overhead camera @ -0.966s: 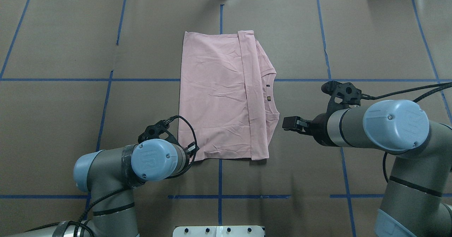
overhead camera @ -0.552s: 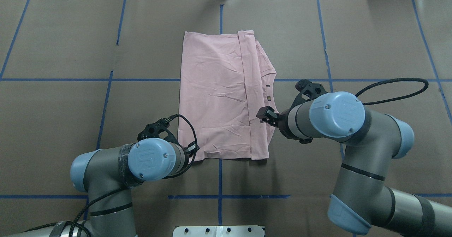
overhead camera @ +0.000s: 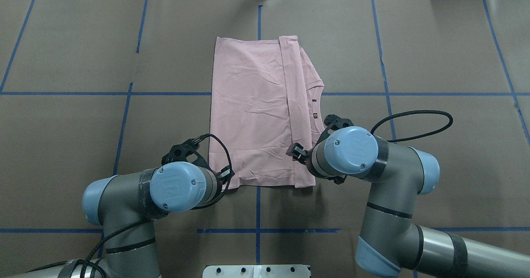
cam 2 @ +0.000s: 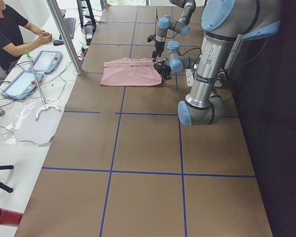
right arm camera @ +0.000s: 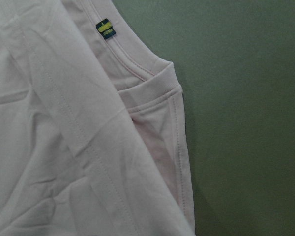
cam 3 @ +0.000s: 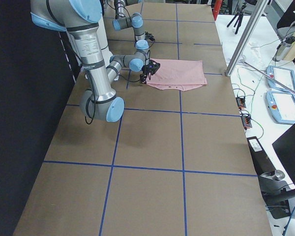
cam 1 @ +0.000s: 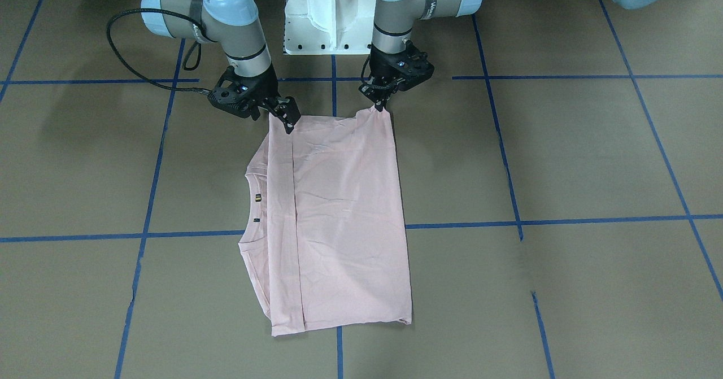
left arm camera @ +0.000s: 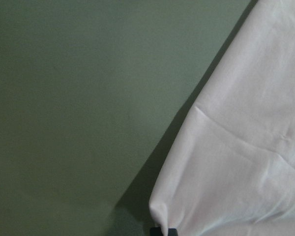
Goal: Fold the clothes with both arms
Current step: 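Move the right gripper to the shirt's near edge beside the left gripper and grasp, then lift the near edge with both grippers and fold it away from the robot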
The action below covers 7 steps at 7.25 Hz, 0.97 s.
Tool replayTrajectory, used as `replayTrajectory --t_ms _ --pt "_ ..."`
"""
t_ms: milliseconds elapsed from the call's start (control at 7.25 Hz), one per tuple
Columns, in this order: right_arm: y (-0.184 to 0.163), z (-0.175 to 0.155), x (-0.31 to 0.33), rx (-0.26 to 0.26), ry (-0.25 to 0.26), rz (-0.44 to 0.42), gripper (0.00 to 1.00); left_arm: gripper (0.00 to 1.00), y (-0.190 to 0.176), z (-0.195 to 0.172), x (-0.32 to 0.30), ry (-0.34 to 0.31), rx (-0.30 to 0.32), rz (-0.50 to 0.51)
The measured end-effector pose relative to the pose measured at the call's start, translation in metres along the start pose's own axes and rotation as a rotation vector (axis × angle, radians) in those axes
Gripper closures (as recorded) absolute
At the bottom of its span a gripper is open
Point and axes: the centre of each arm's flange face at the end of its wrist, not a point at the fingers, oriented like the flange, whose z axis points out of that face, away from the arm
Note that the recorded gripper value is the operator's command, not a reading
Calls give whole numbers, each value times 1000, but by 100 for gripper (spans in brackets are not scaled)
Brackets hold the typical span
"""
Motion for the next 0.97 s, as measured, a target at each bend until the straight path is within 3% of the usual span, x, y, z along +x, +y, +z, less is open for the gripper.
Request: replayTrajectory --t_ms 276,690,828,966 --pt "5 18 4 -1 33 -6 0 100 1 -9 1 15 -8 1" --pt "9 23 4 -6 43 -9 8 100 0 -11 -1 17 -8 2" --pt "10 23 3 -7 41 -10 22 100 0 -11 -2 16 -8 3" --pt "10 23 2 -7 42 -11 43 100 0 -11 -2 16 -8 3"
